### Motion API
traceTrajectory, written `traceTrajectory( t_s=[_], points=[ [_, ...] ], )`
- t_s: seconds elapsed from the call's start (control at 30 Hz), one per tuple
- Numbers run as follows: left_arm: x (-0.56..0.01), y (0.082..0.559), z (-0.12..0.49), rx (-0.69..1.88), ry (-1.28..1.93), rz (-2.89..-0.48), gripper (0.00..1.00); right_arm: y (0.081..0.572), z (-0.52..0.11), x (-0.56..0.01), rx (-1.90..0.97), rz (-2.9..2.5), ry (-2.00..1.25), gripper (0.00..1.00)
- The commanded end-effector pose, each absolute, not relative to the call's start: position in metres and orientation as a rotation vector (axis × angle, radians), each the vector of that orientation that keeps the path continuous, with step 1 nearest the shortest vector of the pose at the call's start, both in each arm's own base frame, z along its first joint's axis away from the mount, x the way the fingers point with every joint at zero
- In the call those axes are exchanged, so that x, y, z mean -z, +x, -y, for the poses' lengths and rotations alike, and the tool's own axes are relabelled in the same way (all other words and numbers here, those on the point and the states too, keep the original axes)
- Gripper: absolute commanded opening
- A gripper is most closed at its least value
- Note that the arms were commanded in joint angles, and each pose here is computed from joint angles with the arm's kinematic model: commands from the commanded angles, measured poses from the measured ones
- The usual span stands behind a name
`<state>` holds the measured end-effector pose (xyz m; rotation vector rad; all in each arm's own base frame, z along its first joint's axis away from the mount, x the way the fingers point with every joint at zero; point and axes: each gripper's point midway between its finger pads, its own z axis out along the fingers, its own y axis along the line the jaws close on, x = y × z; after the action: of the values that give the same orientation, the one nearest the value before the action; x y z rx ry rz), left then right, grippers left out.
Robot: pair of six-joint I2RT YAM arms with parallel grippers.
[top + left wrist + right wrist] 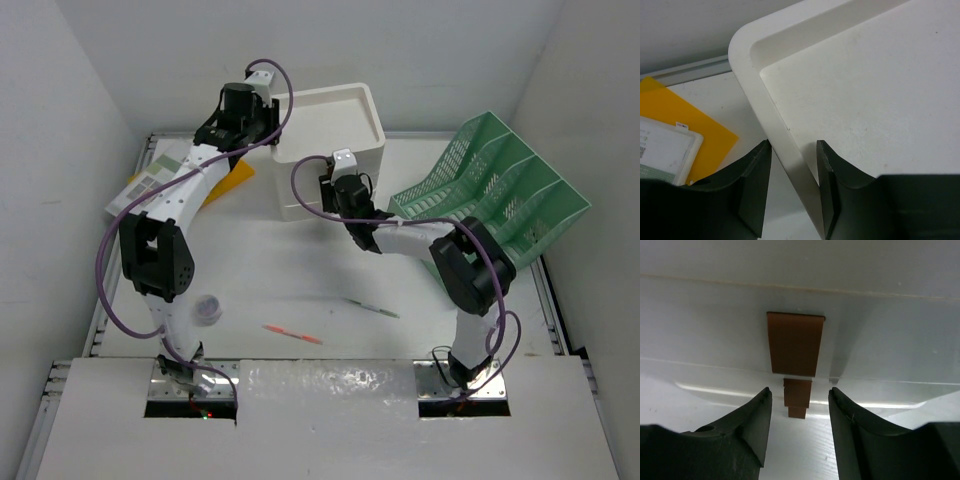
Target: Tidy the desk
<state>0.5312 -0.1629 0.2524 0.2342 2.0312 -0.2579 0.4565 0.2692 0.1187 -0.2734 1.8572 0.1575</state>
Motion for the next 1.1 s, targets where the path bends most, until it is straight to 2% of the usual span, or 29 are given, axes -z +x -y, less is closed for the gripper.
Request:
traceTrajectory(
  t_s=[0.0, 0.1, 0.23, 0.33, 0.57, 0.8, 1.03, 1.07],
  points=[
    [-0.229, 0.507, 0.193, 0.367, 0.330, -2.116, 0.00, 0.476, -0.278, -0.155, -0.200, -1.747, -0.171, 0.47],
    [-0.228, 0.506, 0.194, 0.369, 0.337, -2.116, 0.00, 0.479, -0.277, -0.155, -0.183, -1.735, -0.154, 0.42],
    [-0.227, 0.508, 0.192, 0.354, 0.330, -2.115, 0.00, 0.481, -0.270, -0.154, -0.157, -1.727, -0.119, 0.26],
    [-0.225, 0.508, 0.191, 0.351, 0.328, -2.118, 0.00, 0.483, -0.271, -0.150, -0.155, -1.739, -0.114, 0.00],
    [-0.230, 0.510, 0.186, 0.325, 0.311, -2.101, 0.00, 0.449, -0.268, -0.128, -0.225, -1.796, -0.183, 0.00],
    [-0.231, 0.514, 0.184, 0.311, 0.298, -2.080, 0.00, 0.362, -0.264, -0.103, -0.304, -1.873, -0.348, 0.00],
    [-0.227, 0.514, 0.182, 0.302, 0.292, -2.085, 0.00, 0.302, -0.265, -0.115, -0.415, -1.920, -0.507, 0.00],
    [-0.227, 0.513, 0.182, 0.305, 0.294, -2.085, 0.01, 0.295, -0.262, -0.111, -0.394, -1.959, -0.571, 0.09]
  ],
)
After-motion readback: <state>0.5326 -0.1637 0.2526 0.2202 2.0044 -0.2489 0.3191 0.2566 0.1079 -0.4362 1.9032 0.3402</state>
